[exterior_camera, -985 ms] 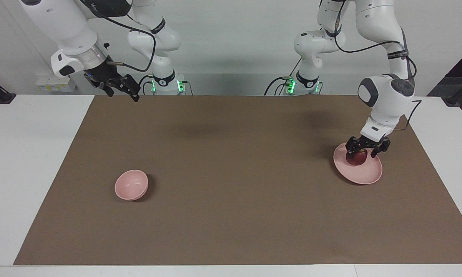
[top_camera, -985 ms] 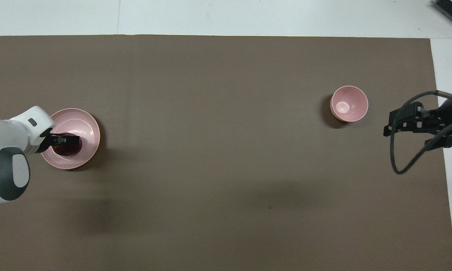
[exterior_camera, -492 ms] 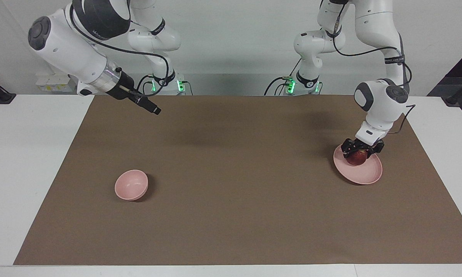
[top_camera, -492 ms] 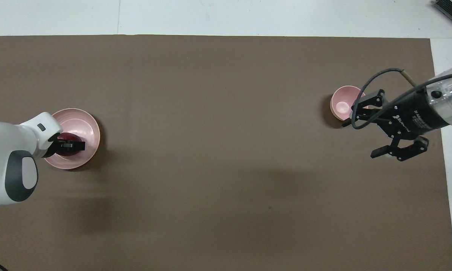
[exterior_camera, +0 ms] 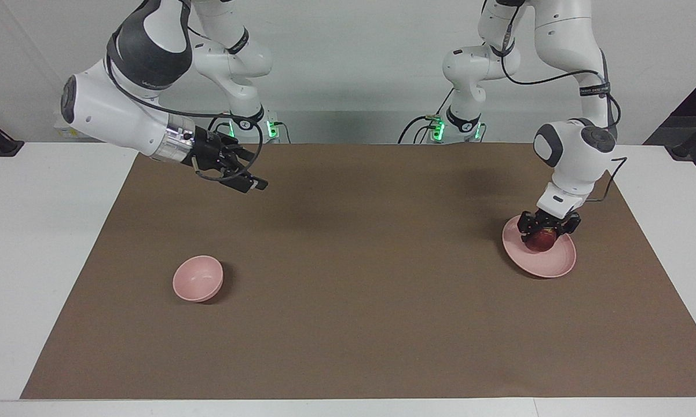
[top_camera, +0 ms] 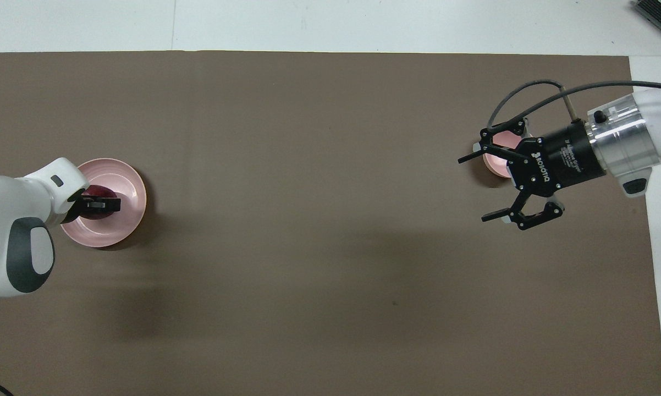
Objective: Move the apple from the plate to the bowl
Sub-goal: 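Lift the apple with the left gripper while the right gripper approaches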
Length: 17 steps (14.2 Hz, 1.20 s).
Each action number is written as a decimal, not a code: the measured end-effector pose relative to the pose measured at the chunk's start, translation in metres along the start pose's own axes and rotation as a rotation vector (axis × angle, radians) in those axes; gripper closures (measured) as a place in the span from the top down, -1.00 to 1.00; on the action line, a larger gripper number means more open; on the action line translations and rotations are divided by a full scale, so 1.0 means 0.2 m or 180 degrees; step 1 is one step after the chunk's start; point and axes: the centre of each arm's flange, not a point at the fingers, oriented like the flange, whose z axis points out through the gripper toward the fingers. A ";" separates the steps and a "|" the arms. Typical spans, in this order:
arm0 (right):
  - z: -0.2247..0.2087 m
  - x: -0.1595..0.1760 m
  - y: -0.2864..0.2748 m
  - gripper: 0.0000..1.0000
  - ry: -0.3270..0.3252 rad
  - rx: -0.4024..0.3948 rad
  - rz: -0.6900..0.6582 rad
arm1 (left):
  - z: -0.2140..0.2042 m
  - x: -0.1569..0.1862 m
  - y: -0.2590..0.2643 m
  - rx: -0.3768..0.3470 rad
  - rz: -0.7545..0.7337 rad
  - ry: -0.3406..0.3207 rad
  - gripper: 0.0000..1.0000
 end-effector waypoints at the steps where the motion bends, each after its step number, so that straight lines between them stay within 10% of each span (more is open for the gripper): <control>1: 0.03 0.01 0.00 1.00 -0.0123 0.0044 0.0045 | -0.03 0.03 0.00 0.0009 0.0006 0.0055 0.64; 8: 0.23 -0.07 -0.05 1.00 -0.0563 0.0290 0.0253 | -0.35 0.24 0.23 -0.0133 0.0125 0.0132 0.64; 17: 0.46 -0.24 -0.07 1.00 -0.0579 0.0477 0.0381 | -0.62 0.35 0.80 -0.1633 -0.0554 -0.0060 0.64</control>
